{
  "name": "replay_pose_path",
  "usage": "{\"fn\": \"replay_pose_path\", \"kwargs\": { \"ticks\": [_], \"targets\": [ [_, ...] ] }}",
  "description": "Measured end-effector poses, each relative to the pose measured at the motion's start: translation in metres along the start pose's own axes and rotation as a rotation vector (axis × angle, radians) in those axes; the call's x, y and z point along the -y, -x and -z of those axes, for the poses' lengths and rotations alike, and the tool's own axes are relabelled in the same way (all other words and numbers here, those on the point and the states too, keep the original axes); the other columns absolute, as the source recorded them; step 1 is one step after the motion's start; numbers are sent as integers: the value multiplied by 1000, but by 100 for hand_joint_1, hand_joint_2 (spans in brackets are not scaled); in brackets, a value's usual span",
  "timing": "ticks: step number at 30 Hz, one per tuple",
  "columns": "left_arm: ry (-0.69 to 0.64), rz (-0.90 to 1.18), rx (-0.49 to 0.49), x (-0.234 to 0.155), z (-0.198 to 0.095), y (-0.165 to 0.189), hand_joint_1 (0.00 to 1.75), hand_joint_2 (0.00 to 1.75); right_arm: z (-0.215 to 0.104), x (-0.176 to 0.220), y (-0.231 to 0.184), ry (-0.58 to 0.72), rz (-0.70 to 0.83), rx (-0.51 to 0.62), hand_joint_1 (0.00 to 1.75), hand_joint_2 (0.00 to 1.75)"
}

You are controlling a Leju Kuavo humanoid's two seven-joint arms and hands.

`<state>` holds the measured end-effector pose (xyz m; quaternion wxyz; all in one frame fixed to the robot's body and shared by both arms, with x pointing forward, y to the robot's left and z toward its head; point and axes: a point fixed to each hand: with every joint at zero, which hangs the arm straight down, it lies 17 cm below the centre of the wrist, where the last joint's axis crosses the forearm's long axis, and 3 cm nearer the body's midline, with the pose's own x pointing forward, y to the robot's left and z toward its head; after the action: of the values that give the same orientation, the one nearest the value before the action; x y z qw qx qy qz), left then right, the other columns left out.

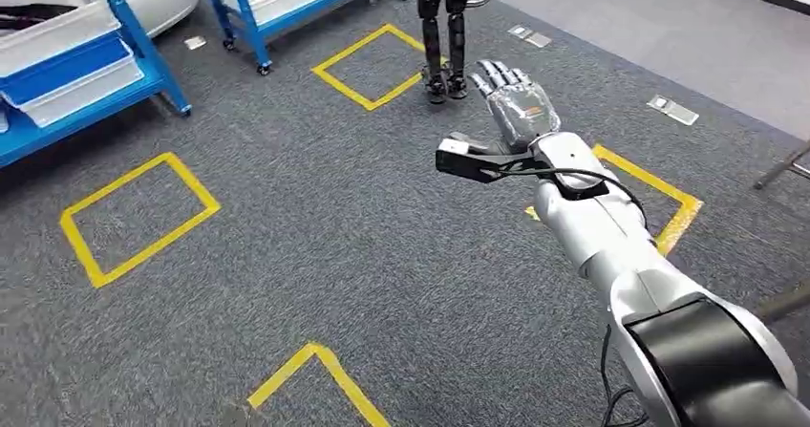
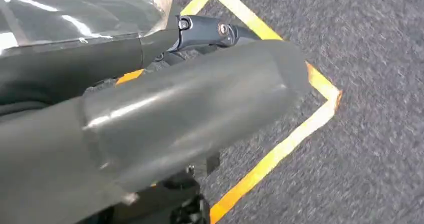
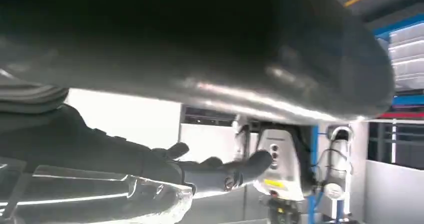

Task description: Take the parts from the cabinet and place them on the table.

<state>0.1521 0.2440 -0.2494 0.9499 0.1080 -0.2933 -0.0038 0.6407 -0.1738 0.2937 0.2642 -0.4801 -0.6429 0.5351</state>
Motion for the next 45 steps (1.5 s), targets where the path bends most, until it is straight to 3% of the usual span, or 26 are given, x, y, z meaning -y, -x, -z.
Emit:
{"fn": "replay_pose_path", "kwargs": {
  "ticks": [34,45],
  "targets": [
    [-2,7,3,-2,1,0,0,0,-6,-7,11,-16,-1,-16,0,0],
    [1,5,4,0,0,-1,0,0,-52,-78,16,-145,70,-79,0,0]
  ]
}}
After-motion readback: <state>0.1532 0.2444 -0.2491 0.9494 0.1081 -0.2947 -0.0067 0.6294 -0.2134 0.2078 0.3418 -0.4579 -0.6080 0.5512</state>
